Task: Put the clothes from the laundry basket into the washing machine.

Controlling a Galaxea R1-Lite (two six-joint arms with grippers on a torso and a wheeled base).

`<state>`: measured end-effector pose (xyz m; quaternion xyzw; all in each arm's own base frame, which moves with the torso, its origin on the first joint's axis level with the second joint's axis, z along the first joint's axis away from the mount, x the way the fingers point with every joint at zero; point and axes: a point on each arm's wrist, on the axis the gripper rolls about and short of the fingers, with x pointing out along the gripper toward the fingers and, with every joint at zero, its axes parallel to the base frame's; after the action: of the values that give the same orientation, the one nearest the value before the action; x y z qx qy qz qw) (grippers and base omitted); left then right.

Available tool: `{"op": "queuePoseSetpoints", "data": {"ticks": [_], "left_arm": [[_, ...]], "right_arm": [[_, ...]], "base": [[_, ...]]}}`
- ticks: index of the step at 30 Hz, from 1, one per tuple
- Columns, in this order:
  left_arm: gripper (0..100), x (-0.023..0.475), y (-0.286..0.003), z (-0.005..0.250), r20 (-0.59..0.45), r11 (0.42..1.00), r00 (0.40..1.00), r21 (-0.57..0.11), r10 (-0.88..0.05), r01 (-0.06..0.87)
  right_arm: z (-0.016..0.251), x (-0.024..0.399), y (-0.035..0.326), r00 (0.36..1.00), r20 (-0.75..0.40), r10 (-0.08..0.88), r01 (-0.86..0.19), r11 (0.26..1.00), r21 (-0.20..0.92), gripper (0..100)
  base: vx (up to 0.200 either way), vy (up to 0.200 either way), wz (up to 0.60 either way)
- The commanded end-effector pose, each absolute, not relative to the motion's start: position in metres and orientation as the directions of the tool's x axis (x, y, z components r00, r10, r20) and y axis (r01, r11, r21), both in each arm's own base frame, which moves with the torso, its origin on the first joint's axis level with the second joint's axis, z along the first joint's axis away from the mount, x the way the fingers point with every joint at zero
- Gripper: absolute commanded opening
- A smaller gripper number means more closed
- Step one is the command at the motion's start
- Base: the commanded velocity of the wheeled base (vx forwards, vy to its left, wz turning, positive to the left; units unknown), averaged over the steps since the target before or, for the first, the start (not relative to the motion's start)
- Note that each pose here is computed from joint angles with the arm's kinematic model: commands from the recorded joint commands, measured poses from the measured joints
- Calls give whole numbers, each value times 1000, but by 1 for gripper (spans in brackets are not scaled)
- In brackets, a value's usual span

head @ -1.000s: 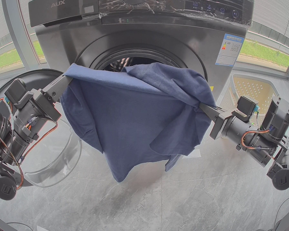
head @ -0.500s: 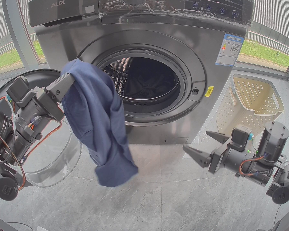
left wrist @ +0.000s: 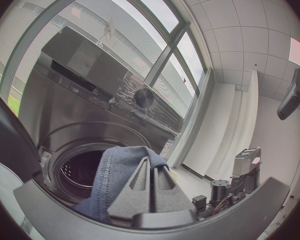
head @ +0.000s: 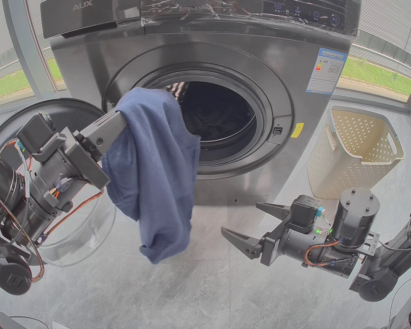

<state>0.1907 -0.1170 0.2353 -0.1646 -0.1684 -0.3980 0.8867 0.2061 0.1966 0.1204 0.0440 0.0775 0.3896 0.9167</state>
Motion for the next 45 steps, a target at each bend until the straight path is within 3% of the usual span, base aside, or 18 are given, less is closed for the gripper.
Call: {"op": "queuePoseSetpoints", "data": {"ticks": [1, 12, 28, 45], "left_arm": [[0, 189, -127, 231, 403, 599, 609, -167, -683, 783], [0, 193, -131, 242, 424, 583, 586, -154, -690, 798], [0, 188, -141, 252, 428, 542, 550, -155, -717, 826], [0, 183, -143, 254, 436, 528, 535, -149, -723, 836]], "right_arm": [[110, 213, 214, 662, -128, 738, -724, 675, 147, 100], [90, 223, 249, 621, -148, 770, -755, 638, 150, 100], [76, 254, 266, 667, -124, 734, -720, 679, 143, 100], [72, 266, 278, 671, -101, 734, -721, 679, 142, 100]], "base": [[0, 0, 0], [0, 0, 0], [0, 0, 0], [0, 0, 0]]}}
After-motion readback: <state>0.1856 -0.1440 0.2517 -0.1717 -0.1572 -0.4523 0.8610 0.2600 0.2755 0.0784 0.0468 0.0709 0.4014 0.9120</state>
